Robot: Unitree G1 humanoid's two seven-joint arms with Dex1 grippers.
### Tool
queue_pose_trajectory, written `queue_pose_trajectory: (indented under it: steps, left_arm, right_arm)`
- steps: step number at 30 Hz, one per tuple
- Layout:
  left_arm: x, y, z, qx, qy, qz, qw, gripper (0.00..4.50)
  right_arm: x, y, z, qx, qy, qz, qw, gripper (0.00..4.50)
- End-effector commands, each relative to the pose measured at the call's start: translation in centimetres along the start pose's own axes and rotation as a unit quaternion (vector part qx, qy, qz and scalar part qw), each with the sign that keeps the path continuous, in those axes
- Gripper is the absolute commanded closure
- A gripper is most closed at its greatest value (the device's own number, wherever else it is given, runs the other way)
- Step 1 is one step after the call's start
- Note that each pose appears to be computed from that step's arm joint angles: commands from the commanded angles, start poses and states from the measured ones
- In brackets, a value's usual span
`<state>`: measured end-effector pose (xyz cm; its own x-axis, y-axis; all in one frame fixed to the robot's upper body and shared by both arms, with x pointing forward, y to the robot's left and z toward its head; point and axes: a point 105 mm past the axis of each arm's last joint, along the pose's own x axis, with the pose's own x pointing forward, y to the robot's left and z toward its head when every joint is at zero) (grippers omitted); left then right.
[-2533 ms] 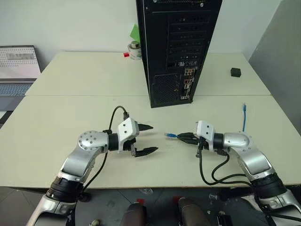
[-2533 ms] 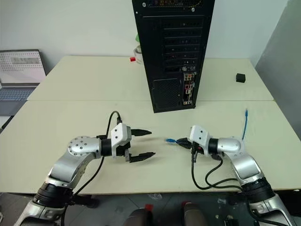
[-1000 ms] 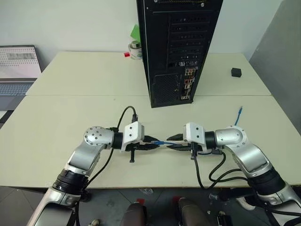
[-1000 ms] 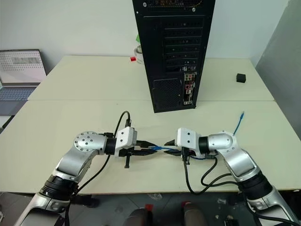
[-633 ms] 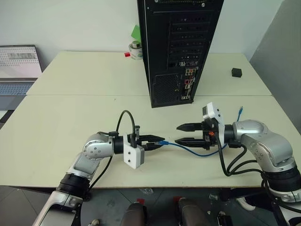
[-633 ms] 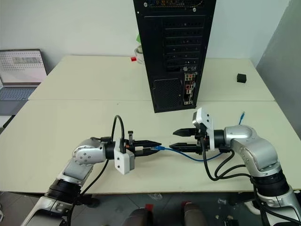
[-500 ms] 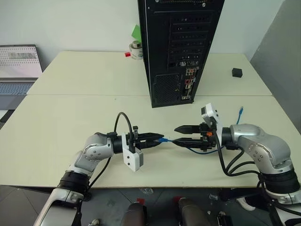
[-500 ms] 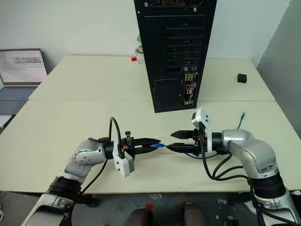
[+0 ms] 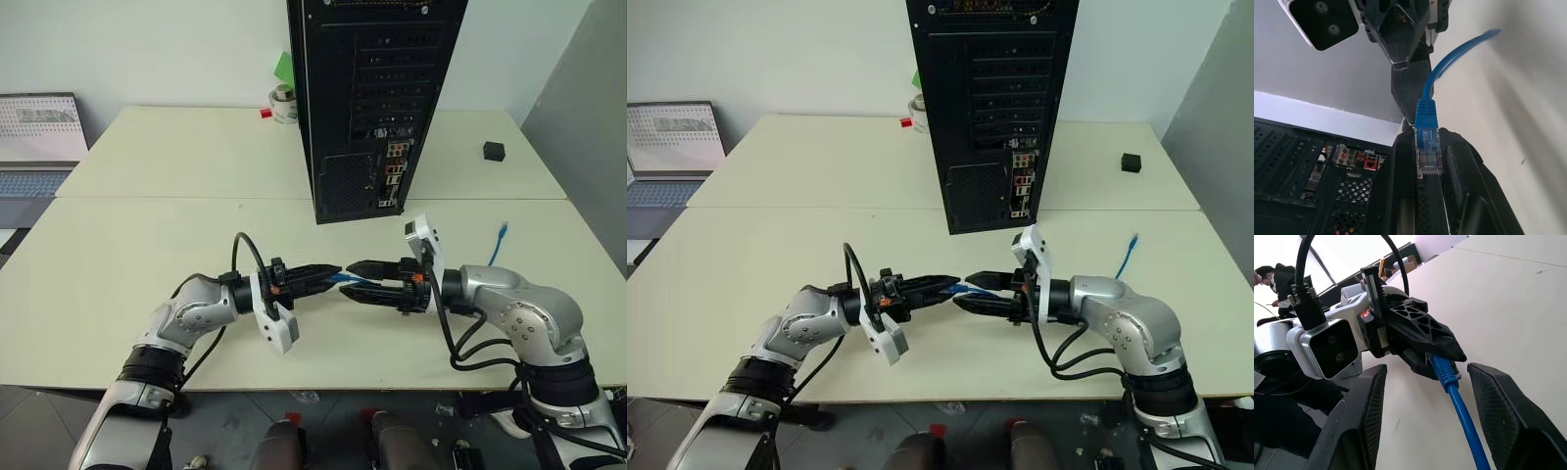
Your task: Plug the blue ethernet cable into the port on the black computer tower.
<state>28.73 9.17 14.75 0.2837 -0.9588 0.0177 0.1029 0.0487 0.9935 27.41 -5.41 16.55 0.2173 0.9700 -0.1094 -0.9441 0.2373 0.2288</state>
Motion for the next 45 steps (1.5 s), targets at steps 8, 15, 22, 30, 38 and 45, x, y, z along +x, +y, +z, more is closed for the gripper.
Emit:
queue_pose_trajectory:
  steps: [8,15,22,30,38,45]
  left_arm:
    - [0.2,0.8,0.3,0.023,-0.010,0.016,1.000,4.17]
    - [0.2,1.0,0.3,0.025,-0.007,0.023,0.999,4.17]
    - [0.3,1.1,0.3,0.028,-0.004,0.030,0.999,4.17]
    - [0.5,1.0,0.5,0.029,-0.006,0.030,0.999,4.17]
    - [0.7,0.8,0.1,-0.014,0.003,0.024,1.000,2.81]
    - [0.9,1.2,-1.7,-0.156,0.066,0.048,0.984,1.64]
  right_arm:
    - [0.9,0.2,1.0,-0.013,-0.017,0.018,1.000,1.71]
    - [1.1,0.0,1.1,-0.012,-0.020,0.015,1.000,3.08]
    - [1.1,-0.2,1.1,-0.014,-0.019,0.014,1.000,4.46]
    - [1.0,-0.4,1.3,-0.013,-0.021,0.013,1.000,4.50]
    - [0.6,-0.6,1.5,-0.007,-0.014,0.017,1.000,4.50]
    - [-1.7,-2.1,3.2,-0.045,-0.040,-0.059,0.996,4.50]
